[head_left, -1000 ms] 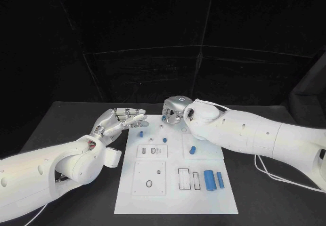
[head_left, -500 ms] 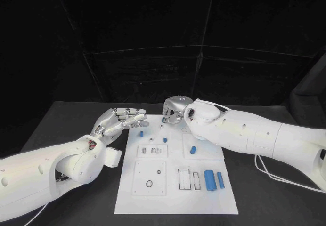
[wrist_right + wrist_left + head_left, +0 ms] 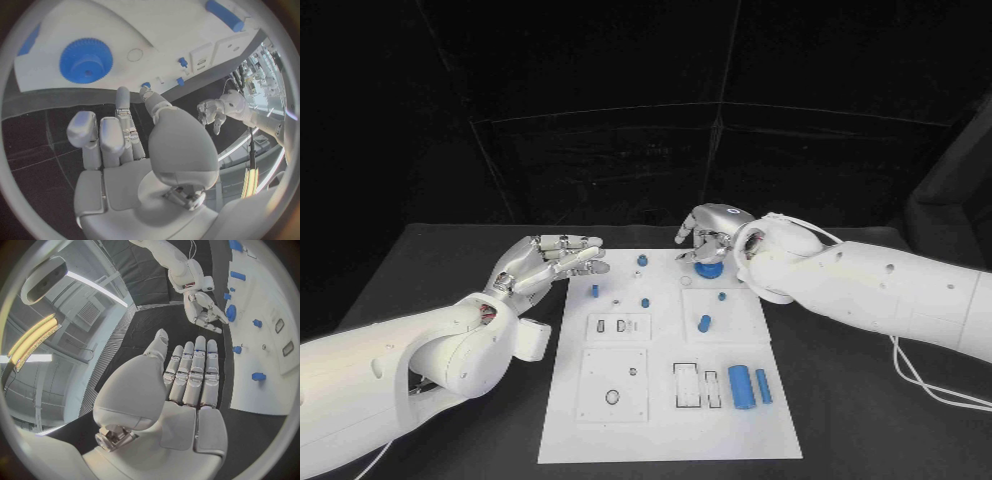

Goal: Assemble the parts on the task board

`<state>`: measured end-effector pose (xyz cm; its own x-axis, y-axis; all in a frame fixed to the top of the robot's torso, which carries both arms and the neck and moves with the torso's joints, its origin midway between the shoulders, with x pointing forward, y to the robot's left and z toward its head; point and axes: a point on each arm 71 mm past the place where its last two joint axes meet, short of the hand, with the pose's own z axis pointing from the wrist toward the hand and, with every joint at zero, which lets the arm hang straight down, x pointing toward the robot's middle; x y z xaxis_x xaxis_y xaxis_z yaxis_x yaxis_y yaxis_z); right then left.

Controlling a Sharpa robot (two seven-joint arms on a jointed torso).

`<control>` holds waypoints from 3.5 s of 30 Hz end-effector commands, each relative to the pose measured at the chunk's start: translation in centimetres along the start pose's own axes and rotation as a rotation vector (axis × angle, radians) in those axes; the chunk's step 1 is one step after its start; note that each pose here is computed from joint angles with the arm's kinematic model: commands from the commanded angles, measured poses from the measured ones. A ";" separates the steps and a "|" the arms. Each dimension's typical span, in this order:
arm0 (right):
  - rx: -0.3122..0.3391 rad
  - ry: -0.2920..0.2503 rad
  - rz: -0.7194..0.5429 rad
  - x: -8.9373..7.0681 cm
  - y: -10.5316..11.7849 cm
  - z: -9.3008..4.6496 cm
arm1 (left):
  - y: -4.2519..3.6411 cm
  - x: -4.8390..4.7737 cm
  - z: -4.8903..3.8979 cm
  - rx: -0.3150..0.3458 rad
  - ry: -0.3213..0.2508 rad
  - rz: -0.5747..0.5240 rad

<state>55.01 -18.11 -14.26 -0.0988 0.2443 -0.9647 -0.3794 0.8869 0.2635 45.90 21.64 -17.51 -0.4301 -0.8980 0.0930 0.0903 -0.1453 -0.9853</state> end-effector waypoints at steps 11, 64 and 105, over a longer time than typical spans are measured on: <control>0.110 0.089 0.105 -0.5 -2.9 -1.9 | -0.09 0.19 0.15 0.008 0.020 -0.007; 0.150 0.190 -0.038 0.8 -3.6 -1.4 | 0.06 -0.11 0.27 0.002 0.017 -0.004; -0.105 -0.035 -0.122 1.1 6.6 -0.5 | 0.06 -0.01 0.21 -0.003 0.022 -0.008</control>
<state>51.83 -12.24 -14.14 -0.0862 0.1494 -0.9850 -0.4830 0.8585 0.1725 46.17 21.73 -17.70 -0.4357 -0.8951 0.0948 0.0807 -0.1437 -0.9863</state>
